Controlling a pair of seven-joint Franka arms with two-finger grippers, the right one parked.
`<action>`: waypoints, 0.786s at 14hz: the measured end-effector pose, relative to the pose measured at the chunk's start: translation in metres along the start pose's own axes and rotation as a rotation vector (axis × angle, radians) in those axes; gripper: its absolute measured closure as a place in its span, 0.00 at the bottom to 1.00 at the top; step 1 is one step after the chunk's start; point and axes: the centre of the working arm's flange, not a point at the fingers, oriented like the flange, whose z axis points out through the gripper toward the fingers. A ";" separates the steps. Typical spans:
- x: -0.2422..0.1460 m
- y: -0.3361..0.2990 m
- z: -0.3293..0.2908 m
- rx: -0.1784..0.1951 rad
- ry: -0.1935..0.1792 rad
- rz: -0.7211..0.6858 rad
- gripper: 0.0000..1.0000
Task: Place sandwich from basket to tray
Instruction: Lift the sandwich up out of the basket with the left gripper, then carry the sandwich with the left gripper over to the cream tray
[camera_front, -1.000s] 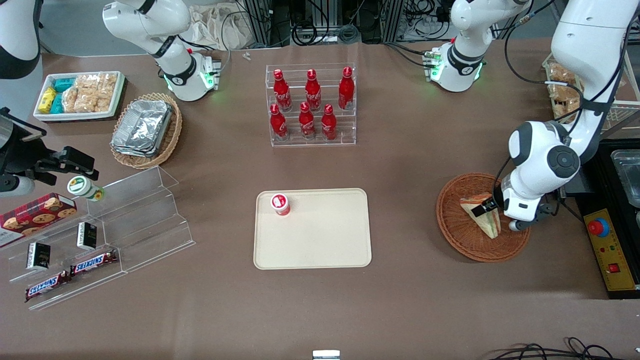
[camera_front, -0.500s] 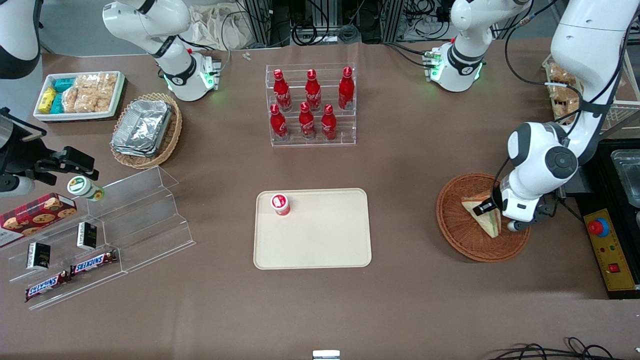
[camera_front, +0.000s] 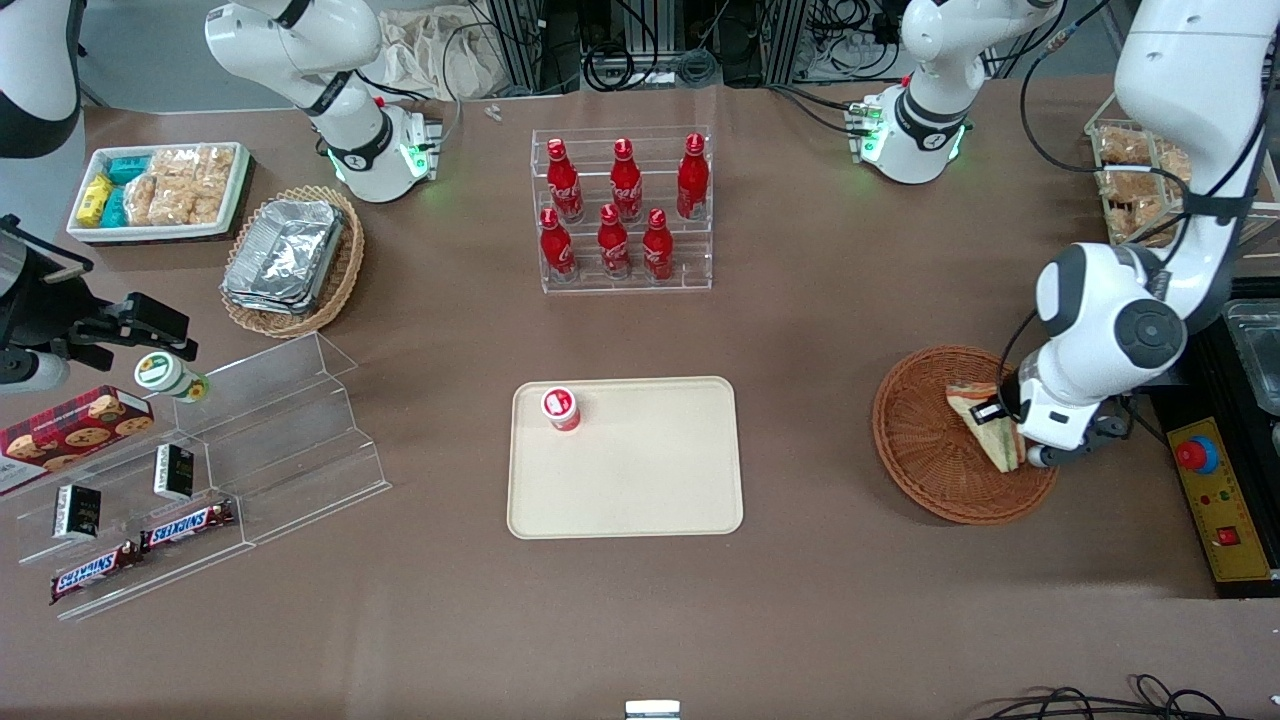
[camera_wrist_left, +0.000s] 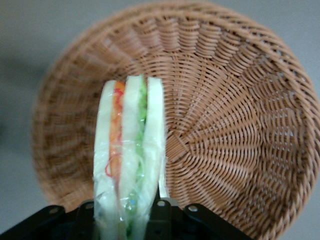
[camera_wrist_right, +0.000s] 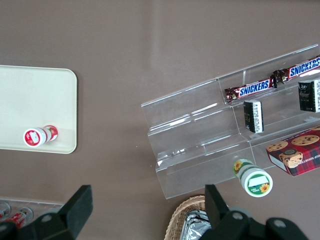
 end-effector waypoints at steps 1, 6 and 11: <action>0.006 -0.001 -0.022 0.018 -0.012 0.019 0.72; 0.024 0.006 -0.134 0.030 -0.068 0.151 0.73; 0.021 0.027 -0.230 -0.034 -0.033 0.278 0.82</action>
